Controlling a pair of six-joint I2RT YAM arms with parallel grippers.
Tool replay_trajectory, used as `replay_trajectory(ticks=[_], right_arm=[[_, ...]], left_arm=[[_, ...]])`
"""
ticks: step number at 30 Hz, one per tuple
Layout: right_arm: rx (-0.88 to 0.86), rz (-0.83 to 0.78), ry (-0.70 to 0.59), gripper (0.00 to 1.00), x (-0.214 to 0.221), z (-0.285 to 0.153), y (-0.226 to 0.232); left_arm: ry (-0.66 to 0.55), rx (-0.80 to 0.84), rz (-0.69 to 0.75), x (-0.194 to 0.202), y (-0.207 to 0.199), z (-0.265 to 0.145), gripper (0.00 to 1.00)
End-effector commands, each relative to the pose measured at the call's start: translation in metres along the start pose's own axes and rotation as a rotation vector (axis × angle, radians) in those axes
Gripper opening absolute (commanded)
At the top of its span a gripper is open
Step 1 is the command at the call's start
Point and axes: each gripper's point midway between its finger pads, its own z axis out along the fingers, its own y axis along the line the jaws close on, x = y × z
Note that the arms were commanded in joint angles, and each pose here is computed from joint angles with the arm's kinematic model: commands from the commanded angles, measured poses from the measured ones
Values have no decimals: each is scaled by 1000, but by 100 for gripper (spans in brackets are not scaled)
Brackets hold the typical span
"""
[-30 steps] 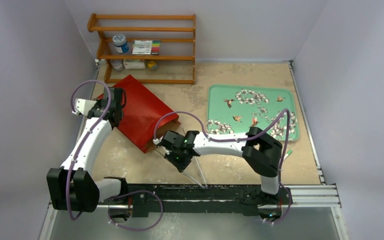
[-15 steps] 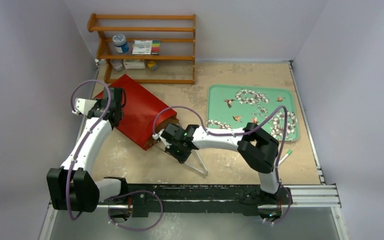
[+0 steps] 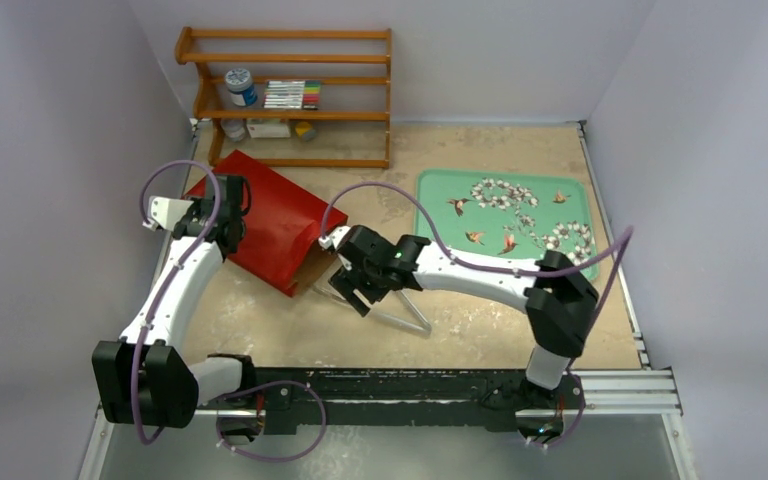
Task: Take the fake bread out of the paper bag
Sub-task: Adjust the clamp at the center of the board, then pick up the clamp at the center of the board.
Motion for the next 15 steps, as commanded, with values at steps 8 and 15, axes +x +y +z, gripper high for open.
replay_trajectory(ticks=[8, 15], right_arm=[[9, 111, 0, 83, 36, -18, -12], [26, 140, 11, 100, 46, -13, -19]], left_arm=[[-31, 44, 12, -13, -19, -8, 43], [-38, 39, 24, -14, -20, -8, 43]])
